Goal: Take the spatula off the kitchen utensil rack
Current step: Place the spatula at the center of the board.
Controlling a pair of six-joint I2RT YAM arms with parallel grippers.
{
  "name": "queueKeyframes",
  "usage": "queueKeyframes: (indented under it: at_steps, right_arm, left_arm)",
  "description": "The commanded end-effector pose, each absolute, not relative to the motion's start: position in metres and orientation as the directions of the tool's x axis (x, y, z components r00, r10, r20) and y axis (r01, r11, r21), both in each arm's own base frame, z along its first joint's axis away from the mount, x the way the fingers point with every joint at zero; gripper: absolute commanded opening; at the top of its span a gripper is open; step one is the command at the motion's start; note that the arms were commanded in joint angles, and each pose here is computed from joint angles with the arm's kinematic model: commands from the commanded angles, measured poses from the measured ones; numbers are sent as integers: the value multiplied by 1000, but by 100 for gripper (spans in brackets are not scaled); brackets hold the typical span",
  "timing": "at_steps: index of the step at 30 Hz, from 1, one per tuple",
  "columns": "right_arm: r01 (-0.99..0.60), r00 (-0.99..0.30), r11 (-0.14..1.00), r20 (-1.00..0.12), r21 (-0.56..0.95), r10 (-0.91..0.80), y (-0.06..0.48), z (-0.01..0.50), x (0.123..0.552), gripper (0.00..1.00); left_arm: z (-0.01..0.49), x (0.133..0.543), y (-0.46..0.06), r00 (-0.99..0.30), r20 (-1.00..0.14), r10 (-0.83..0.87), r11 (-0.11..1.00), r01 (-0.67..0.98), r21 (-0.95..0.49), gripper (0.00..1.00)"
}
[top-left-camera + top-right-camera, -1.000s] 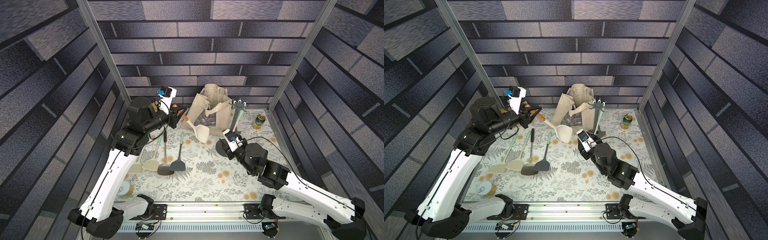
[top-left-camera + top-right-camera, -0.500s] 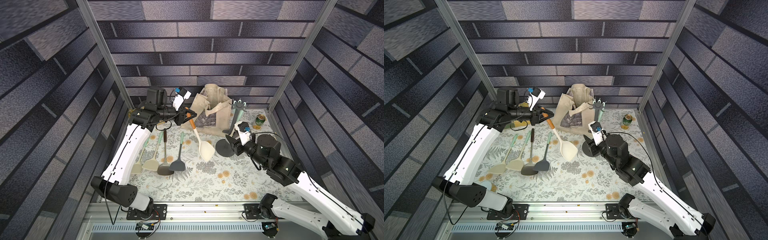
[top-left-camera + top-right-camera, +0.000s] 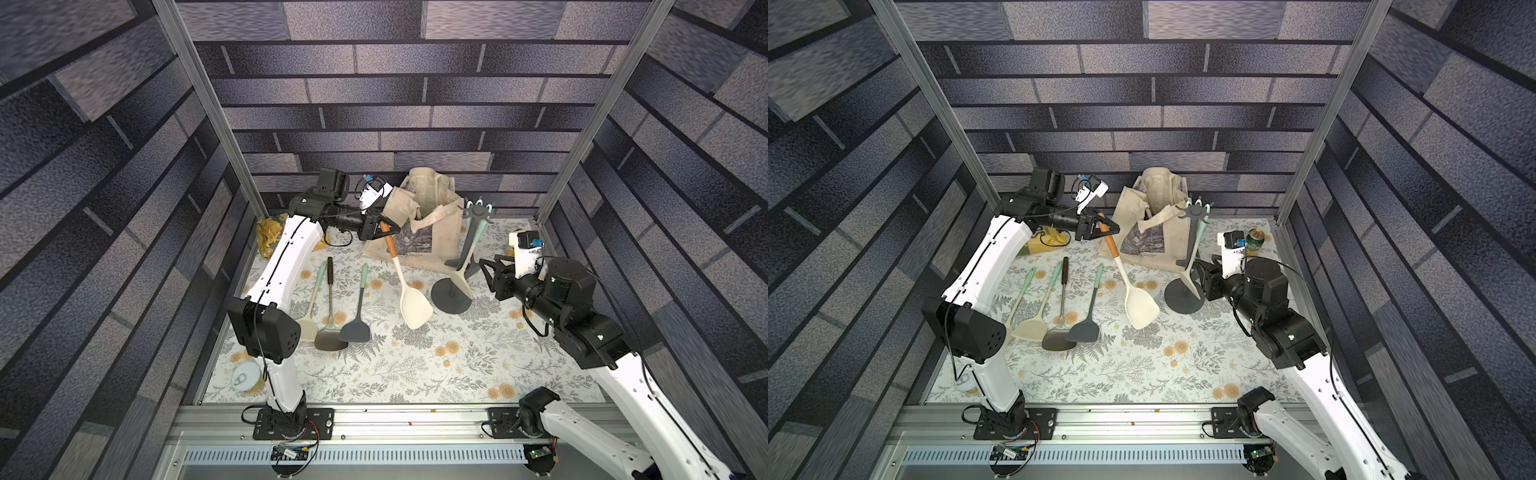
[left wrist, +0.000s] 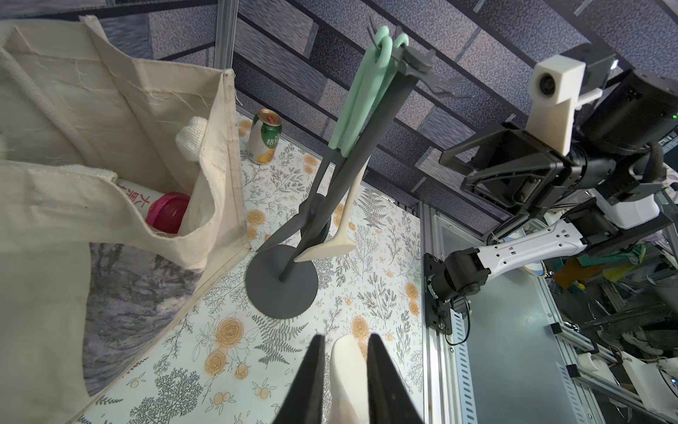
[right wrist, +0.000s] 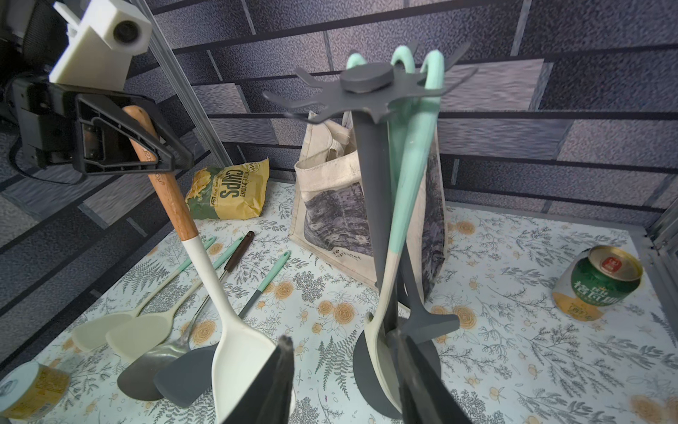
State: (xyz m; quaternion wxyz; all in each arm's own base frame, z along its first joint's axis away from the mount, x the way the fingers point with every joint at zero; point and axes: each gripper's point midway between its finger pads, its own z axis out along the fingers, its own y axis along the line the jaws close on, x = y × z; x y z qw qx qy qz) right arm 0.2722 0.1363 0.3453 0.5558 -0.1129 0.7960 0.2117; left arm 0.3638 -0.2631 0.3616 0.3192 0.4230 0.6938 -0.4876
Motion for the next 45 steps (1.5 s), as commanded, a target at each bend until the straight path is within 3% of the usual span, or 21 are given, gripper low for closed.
queueKeyframes:
  at_steps: [1,9,24,33,37,45]
  right_arm:
    - [-449,-427,818,-890,360,157,144,343,271,47]
    - [-420,-456,776,-849,470,267,129,334,288,47]
    - [-400,-453,787,-848,470,276,121,317,297,48]
    - [-407,-448,791,-855,457,264,122,314,297,48]
    - [-410,-447,792,-856,453,259,122,312,297,48]
    - [-411,-454,797,-857,443,243,122,308,297,48]
  left_arm:
    - [367,349,-265,-422,-865,273,76,905,-418,0]
    - [312,365,-273,-468,-815,342,65,877,-476,0]
    - [210,400,-293,-542,-731,415,111,827,-551,0]
    - [144,443,-295,-558,-710,431,323,829,-455,0]
    - [118,469,-289,-580,-699,419,437,803,-405,6]
    - [81,499,-276,-656,-667,354,548,723,-421,23]
